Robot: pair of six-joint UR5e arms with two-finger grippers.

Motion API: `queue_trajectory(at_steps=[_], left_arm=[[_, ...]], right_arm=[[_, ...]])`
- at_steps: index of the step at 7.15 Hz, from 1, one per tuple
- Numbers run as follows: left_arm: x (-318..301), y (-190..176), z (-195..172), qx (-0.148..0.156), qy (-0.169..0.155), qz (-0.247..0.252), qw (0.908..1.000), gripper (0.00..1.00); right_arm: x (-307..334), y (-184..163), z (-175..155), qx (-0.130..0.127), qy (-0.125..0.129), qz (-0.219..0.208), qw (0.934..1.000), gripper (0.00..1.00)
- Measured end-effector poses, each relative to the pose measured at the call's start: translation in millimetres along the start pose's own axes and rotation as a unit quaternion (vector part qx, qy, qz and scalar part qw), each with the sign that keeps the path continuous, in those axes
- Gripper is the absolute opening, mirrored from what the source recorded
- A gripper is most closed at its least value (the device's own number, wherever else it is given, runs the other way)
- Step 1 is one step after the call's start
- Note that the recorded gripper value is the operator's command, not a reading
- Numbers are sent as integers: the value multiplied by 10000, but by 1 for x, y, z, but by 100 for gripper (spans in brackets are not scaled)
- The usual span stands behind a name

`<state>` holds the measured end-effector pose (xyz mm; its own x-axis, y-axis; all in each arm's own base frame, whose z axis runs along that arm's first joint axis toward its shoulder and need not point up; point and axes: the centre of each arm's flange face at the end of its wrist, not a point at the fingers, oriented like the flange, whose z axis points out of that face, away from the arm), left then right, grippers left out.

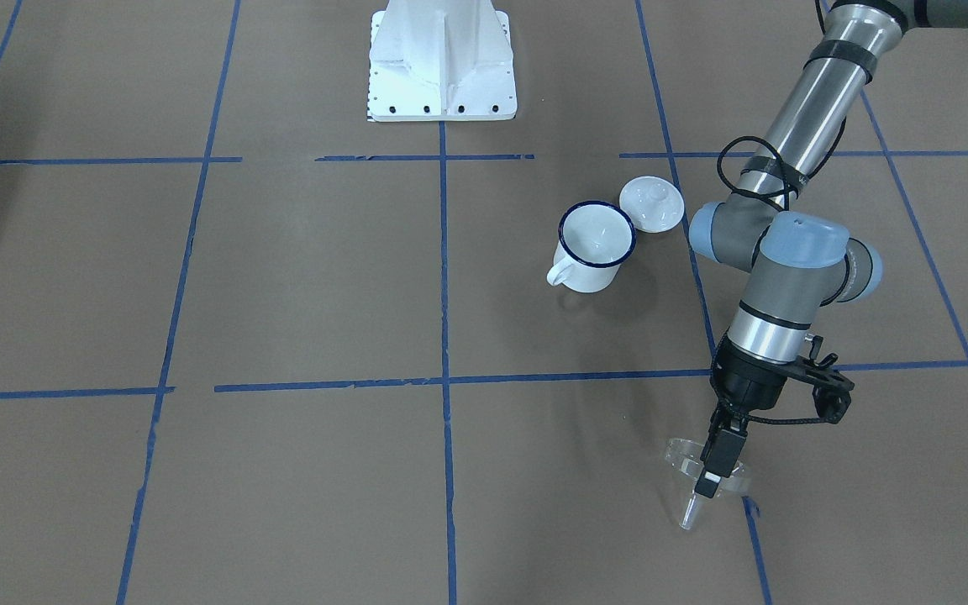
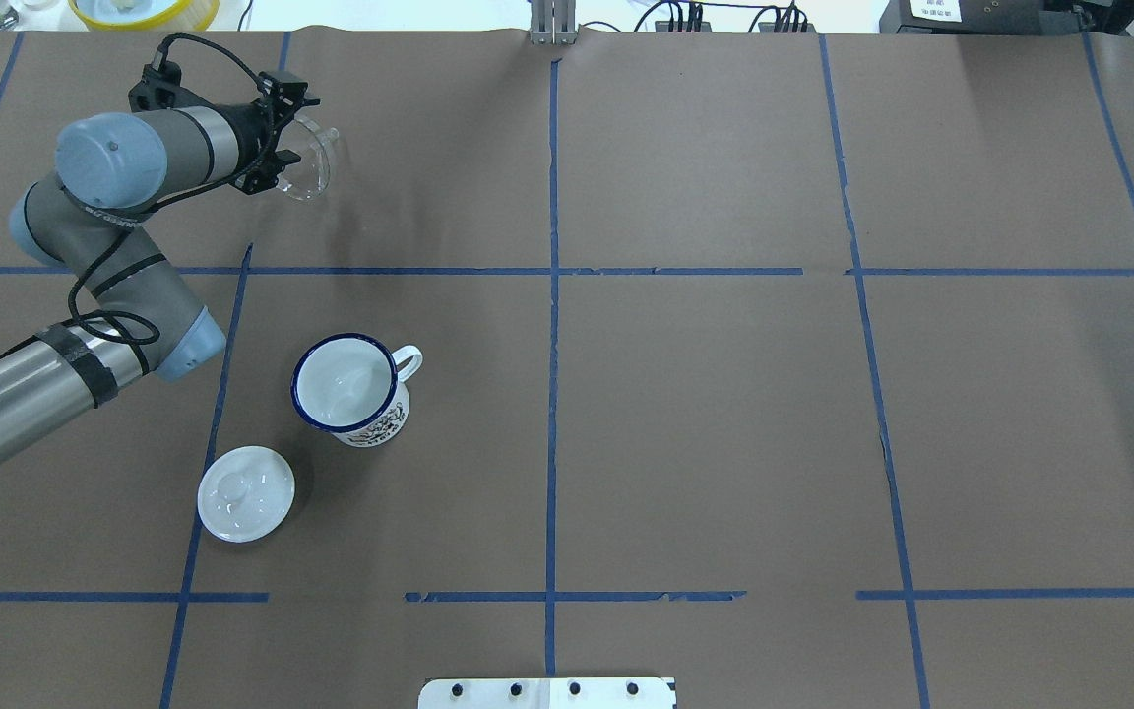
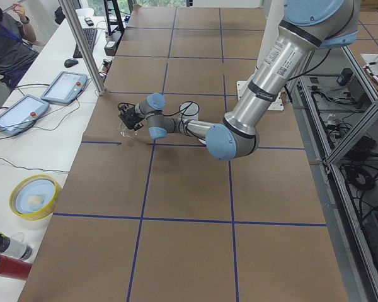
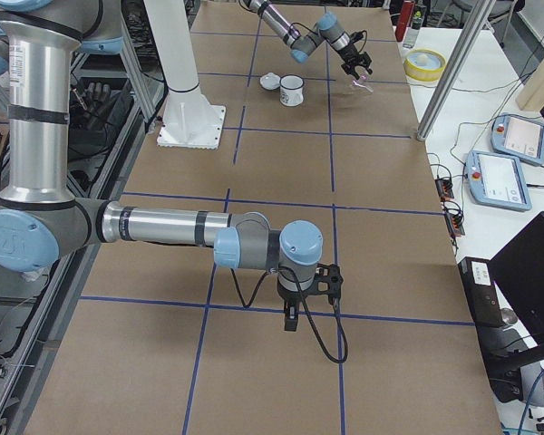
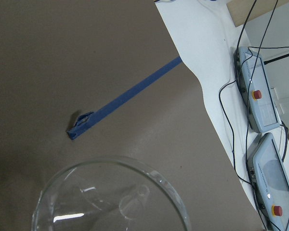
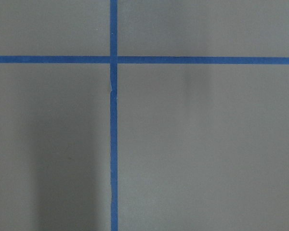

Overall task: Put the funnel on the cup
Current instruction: 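Grasp the clear glass funnel with the left gripper and lift it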

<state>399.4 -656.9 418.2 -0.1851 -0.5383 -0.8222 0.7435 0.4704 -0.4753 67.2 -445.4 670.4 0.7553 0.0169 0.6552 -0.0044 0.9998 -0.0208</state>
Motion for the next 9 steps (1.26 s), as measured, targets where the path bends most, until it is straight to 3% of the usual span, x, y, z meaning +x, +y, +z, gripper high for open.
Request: queue_trajectory(at_steps=[5,7,9], left_arm=[[34,-19,-21,25,396,-56,9992,0],[83,-10,-63,-167,880,-52,9960,0],[122,12,-107,-352,863,-16,9956,0]], right_arm=[[0,0,0,-1,0,0,10000,100],[0,0,0,-1,0,1,10000,100],[0,0,0,-1,0,0,10000,100]])
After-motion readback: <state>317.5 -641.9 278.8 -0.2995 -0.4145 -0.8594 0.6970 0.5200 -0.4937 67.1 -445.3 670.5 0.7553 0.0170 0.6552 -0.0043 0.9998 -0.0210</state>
